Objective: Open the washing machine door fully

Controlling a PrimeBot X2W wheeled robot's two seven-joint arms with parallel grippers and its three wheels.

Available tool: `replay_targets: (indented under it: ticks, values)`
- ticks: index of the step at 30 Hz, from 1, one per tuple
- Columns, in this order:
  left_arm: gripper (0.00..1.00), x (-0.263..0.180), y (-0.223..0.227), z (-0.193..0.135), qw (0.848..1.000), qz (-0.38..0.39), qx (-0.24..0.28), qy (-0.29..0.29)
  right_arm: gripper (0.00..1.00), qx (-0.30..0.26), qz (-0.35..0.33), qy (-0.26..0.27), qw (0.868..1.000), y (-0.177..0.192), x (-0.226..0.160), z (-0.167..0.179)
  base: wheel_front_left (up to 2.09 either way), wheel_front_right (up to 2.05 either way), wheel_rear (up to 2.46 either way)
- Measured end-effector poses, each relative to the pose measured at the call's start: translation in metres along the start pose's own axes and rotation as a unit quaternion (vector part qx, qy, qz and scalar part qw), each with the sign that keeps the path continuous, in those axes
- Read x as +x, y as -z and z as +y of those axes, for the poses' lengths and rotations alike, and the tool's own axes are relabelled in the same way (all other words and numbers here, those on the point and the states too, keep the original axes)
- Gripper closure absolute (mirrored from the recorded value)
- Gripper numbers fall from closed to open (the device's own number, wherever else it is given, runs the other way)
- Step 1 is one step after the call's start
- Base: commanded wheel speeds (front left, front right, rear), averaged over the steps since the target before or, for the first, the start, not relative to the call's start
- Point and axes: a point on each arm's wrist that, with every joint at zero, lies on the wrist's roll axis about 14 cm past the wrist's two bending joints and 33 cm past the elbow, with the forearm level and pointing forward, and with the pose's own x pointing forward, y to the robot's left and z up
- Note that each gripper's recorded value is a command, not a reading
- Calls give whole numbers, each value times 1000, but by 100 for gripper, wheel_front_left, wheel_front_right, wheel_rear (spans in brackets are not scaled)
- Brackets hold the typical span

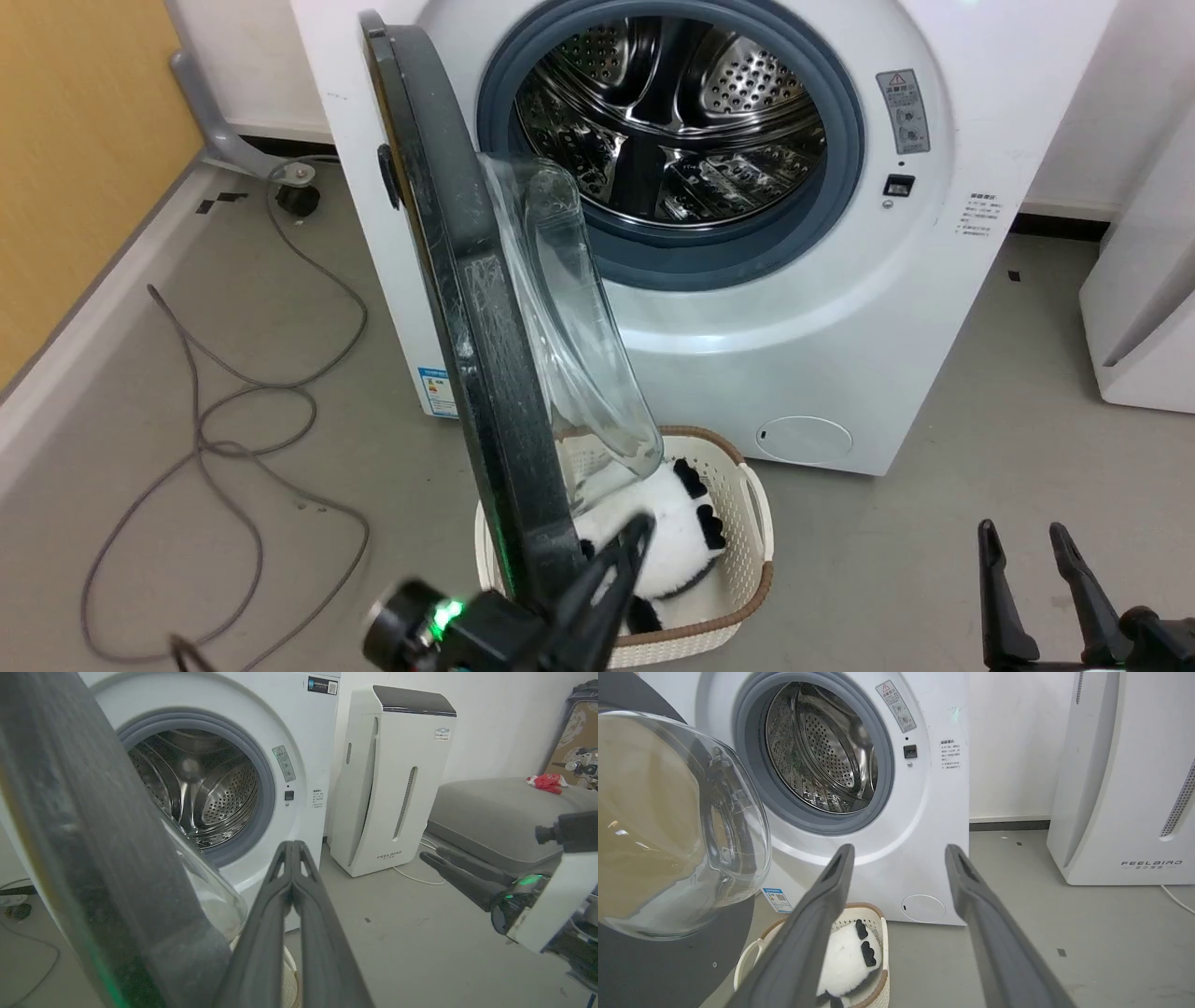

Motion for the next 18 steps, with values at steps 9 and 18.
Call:
replay_targets:
  ticks: [9,18]
  values:
    - [100,-15,42,9,996,78,-33,-30,0,7,13,-9,1000,9,3,6,0,0,0]
    - [100,-24,48,32,994,77,-28,-76,0,13,23,-29,999,16,9,20,0,0,0]
